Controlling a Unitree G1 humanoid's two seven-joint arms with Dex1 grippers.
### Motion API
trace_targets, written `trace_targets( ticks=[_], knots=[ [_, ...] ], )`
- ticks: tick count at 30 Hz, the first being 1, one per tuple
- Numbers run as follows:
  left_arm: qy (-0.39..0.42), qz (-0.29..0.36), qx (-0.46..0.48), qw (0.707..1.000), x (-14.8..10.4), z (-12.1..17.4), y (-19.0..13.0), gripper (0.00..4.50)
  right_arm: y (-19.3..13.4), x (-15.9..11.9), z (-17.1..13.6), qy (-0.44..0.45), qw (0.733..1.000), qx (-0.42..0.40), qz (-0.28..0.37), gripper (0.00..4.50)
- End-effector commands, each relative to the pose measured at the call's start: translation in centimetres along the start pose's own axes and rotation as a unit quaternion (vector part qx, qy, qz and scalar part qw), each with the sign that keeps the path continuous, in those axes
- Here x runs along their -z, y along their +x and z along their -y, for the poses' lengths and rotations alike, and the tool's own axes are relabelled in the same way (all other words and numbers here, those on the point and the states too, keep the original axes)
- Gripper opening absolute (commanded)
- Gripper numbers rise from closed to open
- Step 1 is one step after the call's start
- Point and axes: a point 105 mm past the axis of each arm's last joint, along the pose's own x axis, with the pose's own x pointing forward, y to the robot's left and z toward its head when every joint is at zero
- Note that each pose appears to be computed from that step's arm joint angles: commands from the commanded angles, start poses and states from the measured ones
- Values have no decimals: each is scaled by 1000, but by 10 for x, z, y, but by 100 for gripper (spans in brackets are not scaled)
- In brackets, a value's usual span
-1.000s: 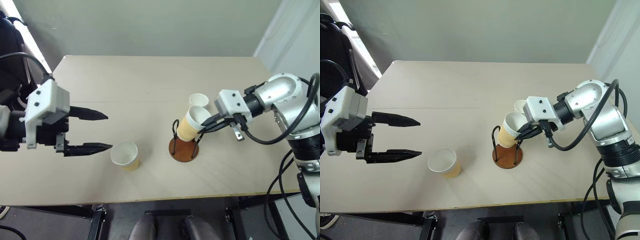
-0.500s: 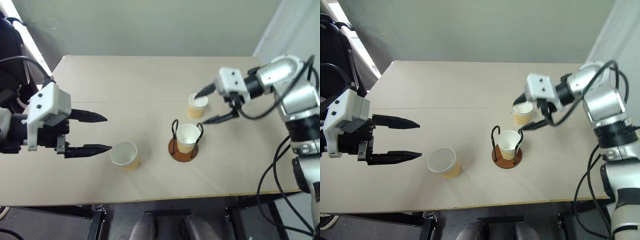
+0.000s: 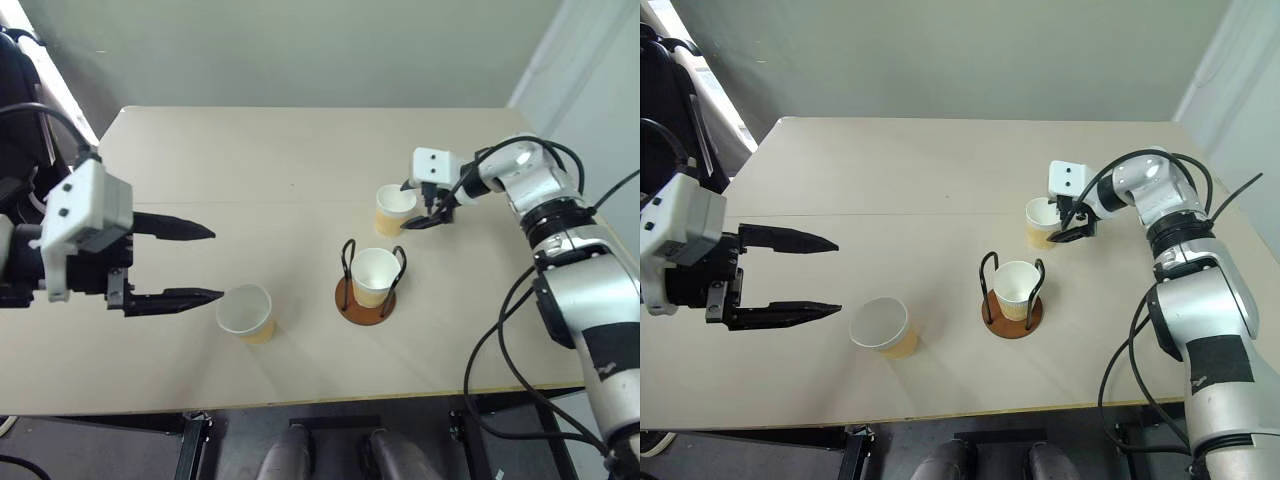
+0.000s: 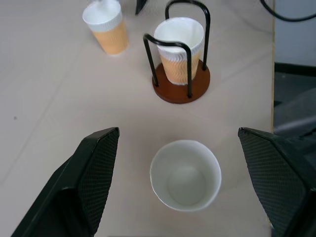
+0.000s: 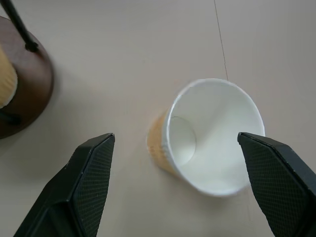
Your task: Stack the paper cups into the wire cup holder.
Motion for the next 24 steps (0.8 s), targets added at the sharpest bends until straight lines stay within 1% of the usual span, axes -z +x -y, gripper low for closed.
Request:
trace_targets(
  ticks=[1, 4, 7, 8, 10, 11, 16, 19, 20, 24],
  knots=[
    [39, 18, -57, 997, -15, -11, -10, 415, -3, -12, 8, -20, 1000, 14, 6, 402],
    [41, 4, -102, 994, -12, -18, -14, 415, 3, -12, 5, -21, 1000, 8, 5, 402],
    [40, 3, -109, 993, -12, -16, -14, 415, 7, -13, 4, -24, 1000, 4, 3, 402],
    [40, 3, -111, 993, -12, -16, -14, 415, 8, -13, 4, -24, 1000, 4, 2, 386],
    [40, 4, -116, 992, -13, -16, -14, 415, 10, -13, 3, -23, 1000, 4, 2, 342],
    [40, 4, -118, 992, -13, -16, -15, 415, 11, -13, 3, -23, 1000, 4, 2, 311],
    [40, 2, -119, 992, -15, -12, -17, 415, 15, -13, 3, -28, 1000, 7, -2, 119],
    [39, 0, -119, 992, -15, -10, -17, 415, 15, -14, 4, -30, 999, 12, -1, 13],
    [39, -1, -120, 992, -15, -10, -17, 415, 15, -15, 4, -30, 999, 13, 0, 3],
    [40, 0, -120, 992, -14, -12, -17, 415, 14, -15, 4, -30, 999, 13, 1, 3]
  ],
)
